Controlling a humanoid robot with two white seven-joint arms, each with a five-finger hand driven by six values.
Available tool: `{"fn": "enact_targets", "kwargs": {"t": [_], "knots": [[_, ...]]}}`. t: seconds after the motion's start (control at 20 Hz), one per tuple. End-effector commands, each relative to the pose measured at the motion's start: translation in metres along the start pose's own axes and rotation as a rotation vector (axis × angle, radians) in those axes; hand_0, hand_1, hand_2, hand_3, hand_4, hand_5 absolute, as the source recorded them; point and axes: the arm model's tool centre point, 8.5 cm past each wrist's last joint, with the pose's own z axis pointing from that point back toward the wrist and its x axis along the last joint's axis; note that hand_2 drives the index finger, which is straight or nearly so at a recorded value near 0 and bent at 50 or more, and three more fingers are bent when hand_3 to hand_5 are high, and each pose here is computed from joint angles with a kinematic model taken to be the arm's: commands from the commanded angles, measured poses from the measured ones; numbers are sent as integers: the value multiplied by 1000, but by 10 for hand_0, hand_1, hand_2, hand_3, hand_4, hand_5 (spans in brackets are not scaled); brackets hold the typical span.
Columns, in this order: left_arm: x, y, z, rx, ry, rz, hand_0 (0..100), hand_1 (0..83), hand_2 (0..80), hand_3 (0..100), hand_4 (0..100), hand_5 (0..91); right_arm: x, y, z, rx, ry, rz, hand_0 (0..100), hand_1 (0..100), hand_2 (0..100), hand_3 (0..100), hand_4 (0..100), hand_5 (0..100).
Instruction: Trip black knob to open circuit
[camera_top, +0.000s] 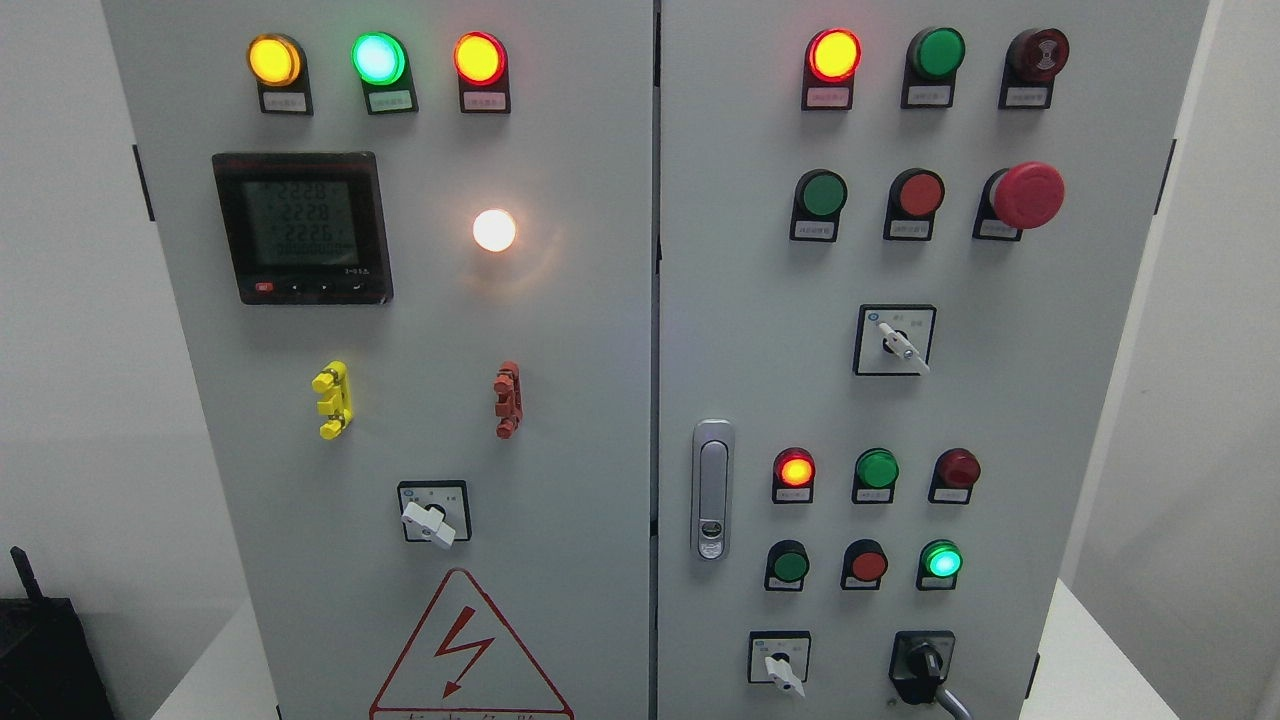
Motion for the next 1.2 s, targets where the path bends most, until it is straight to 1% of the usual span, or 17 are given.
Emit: {"fn": "enact_targets", "kwargs": {"t": [0.0, 0.1, 0.4, 0.5, 0.55, 0.6, 0.65, 0.7, 0.75, 0.8, 0.85, 0.9, 0.95, 1.0, 1.05, 1.1, 1.15], "knots": [[9, 1, -1, 2, -25, -3, 120, 389, 0, 0, 0, 0, -1, 4, 2, -16, 0, -21, 0, 147, 25, 1000, 980, 949], [9, 1, -1, 2, -25, -3, 120, 389, 0, 0, 0, 0, -1, 4, 2, -16, -2, -22, 0, 148, 20, 1000, 942, 885], [9, 1, -1, 2, -25, -3, 120, 389, 0, 0, 0, 0, 0, 5, 9, -18, -2, -23, 0, 149, 21, 999, 891, 773], [9, 1, -1, 2, -25, -3, 120, 389, 0, 0, 0, 0, 0, 4, 13, -23, -4, -22, 0, 149, 20, 914, 814, 710], [8, 1, -1, 2, -23, -3, 120, 389, 0, 0, 0, 0, 0, 3, 16, -27, -1, -22, 0, 149, 20, 911, 807, 703], [9, 1, -1, 2, -25, -3, 120, 389, 0, 0, 0, 0, -1, 3, 18, -27, -2, -21, 0, 149, 20, 870, 735, 670], [9, 1, -1, 2, -25, -3, 120, 389, 0, 0, 0, 0, -1, 4, 21, -28, -4, -22, 0, 149, 20, 817, 676, 612], [9, 1, -1, 2, -25, 0, 120, 389, 0, 0, 0, 0, 0, 4, 24, -29, -10, -20, 0, 149, 20, 810, 668, 608], [9, 1, -1, 2, -25, -3, 120, 389, 0, 0, 0, 0, -1, 4, 29, -32, -9, -20, 0, 149, 21, 710, 580, 549], [9, 1, -1, 2, -25, -3, 120, 389, 0, 0, 0, 0, -1, 4, 33, -33, -10, -20, 0, 148, 22, 583, 472, 469], [9, 1, -1, 2, -25, -3, 120, 389, 0, 0, 0, 0, -2, 3, 35, -37, -13, -19, 0, 148, 23, 565, 463, 463], [9, 1, -1, 2, -25, -2, 120, 389, 0, 0, 0, 0, -3, 4, 39, -44, -11, -22, 0, 148, 22, 463, 383, 409], [9, 2, -1, 3, -25, -2, 120, 389, 0, 0, 0, 0, -4, 3, 42, -46, -9, -23, 0, 148, 17, 399, 325, 351], [9, 1, -1, 2, -25, -3, 120, 389, 0, 0, 0, 0, -5, 2, 44, -50, -6, -20, 0, 148, 15, 369, 299, 335], [9, 1, -1, 2, -25, -3, 120, 389, 0, 0, 0, 0, -6, 1, 47, -54, -2, -20, 0, 146, 8, 287, 234, 275], [9, 1, -1, 2, -25, -3, 120, 389, 0, 0, 0, 0, -6, -1, 47, -58, -2, -18, 0, 138, 0, 228, 173, 224], [9, 1, -1, 2, -25, -3, 120, 389, 0, 0, 0, 0, -6, -4, 48, -65, 0, -14, 0, 131, 0, 207, 156, 205]]}}
